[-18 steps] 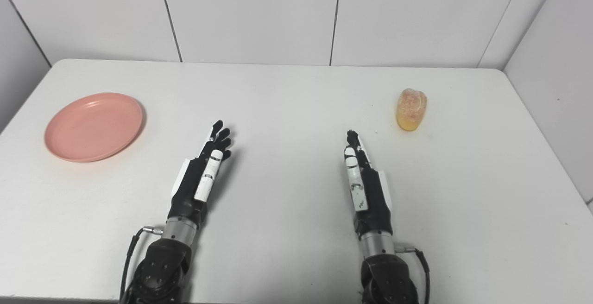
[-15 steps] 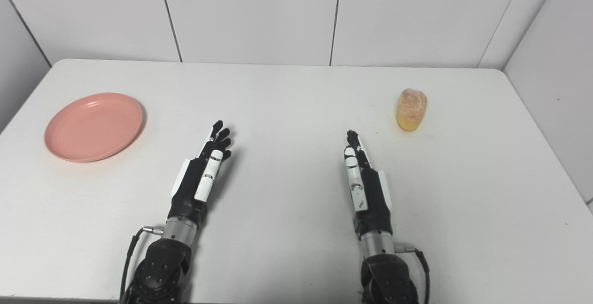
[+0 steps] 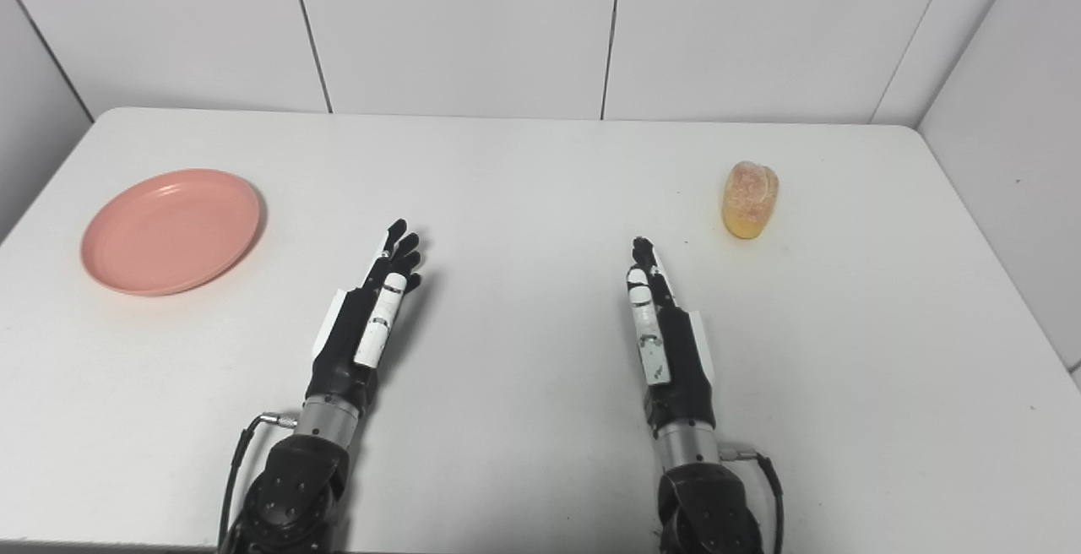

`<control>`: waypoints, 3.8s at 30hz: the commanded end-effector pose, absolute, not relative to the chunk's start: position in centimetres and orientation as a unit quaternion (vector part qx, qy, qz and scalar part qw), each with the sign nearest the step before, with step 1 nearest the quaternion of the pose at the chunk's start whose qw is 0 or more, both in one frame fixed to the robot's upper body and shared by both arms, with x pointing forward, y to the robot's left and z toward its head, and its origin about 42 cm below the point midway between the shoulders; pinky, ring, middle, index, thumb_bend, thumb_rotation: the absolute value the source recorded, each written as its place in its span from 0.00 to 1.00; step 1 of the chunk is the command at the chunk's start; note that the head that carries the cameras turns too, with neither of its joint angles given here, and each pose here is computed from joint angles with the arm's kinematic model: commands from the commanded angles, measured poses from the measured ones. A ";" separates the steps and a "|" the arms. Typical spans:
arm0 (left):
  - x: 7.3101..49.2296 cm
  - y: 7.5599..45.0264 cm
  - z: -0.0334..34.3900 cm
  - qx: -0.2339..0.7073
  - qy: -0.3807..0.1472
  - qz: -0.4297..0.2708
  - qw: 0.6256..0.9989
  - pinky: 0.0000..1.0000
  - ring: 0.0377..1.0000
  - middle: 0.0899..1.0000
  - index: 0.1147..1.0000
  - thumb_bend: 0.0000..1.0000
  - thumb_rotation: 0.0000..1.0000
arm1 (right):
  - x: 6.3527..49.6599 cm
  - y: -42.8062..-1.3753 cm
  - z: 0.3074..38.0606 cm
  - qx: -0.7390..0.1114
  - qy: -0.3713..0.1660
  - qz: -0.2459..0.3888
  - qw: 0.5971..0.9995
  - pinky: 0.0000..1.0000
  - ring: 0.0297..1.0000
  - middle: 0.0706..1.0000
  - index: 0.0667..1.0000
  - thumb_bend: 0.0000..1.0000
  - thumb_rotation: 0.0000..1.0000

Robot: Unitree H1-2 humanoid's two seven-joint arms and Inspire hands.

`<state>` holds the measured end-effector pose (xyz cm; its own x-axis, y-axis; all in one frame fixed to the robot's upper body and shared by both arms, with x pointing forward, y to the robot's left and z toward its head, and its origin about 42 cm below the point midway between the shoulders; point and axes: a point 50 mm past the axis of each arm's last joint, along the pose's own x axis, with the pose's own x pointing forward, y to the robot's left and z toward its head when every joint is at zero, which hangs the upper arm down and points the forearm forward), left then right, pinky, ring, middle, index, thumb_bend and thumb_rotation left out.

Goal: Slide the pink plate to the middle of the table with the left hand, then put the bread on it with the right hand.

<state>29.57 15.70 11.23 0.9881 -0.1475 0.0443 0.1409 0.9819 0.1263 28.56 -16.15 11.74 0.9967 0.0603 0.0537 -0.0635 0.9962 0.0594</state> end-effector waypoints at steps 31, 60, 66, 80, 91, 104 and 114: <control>31.1 12.6 9.7 0.066 -0.045 -0.079 0.994 0.93 0.96 0.97 0.97 0.36 1.00 | 29.5 -18.2 12.0 0.032 -0.068 0.037 0.996 1.00 0.98 0.96 0.94 0.15 1.00; 31.4 13.1 12.1 0.044 -0.063 -0.050 0.996 0.94 0.97 0.98 0.98 0.34 1.00 | 29.1 -18.1 12.6 0.042 -0.077 0.049 0.995 1.00 0.99 0.98 0.95 0.10 1.00; 31.9 14.1 14.3 0.023 -0.085 -0.043 0.995 0.95 0.96 0.97 0.97 0.35 1.00 | 29.1 -18.0 12.8 0.042 -0.075 0.049 0.995 1.00 0.99 0.98 0.96 0.12 1.00; 34.1 18.9 21.9 0.057 -0.153 -0.037 0.986 0.98 0.97 0.97 0.97 0.43 1.00 | 29.2 -17.4 12.8 0.048 -0.074 0.045 0.995 1.00 0.98 0.97 0.95 0.11 1.00; 36.1 22.2 28.2 0.056 -0.199 -0.021 0.978 0.94 0.95 0.96 0.96 0.43 1.00 | 29.3 -17.1 13.1 0.049 -0.069 0.042 0.996 1.00 0.99 0.98 0.95 0.08 1.00; 39.7 29.8 31.7 0.081 -0.192 0.054 0.976 0.95 0.93 0.93 0.92 0.43 1.00 | 29.3 -17.5 13.0 0.046 -0.075 0.047 0.995 1.00 0.99 0.98 0.96 0.10 1.00; 40.5 36.1 33.9 0.081 -0.187 0.117 0.972 0.93 0.90 0.90 0.89 0.40 1.00 | 29.3 -17.3 13.2 0.049 -0.074 0.044 0.995 1.00 0.99 0.98 0.95 0.09 1.00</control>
<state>39.86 35.27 30.76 0.9351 0.1823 0.3038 -0.2312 0.9637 0.1334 28.87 -17.60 11.75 0.9932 0.0738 0.0898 -0.0818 0.9927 0.0884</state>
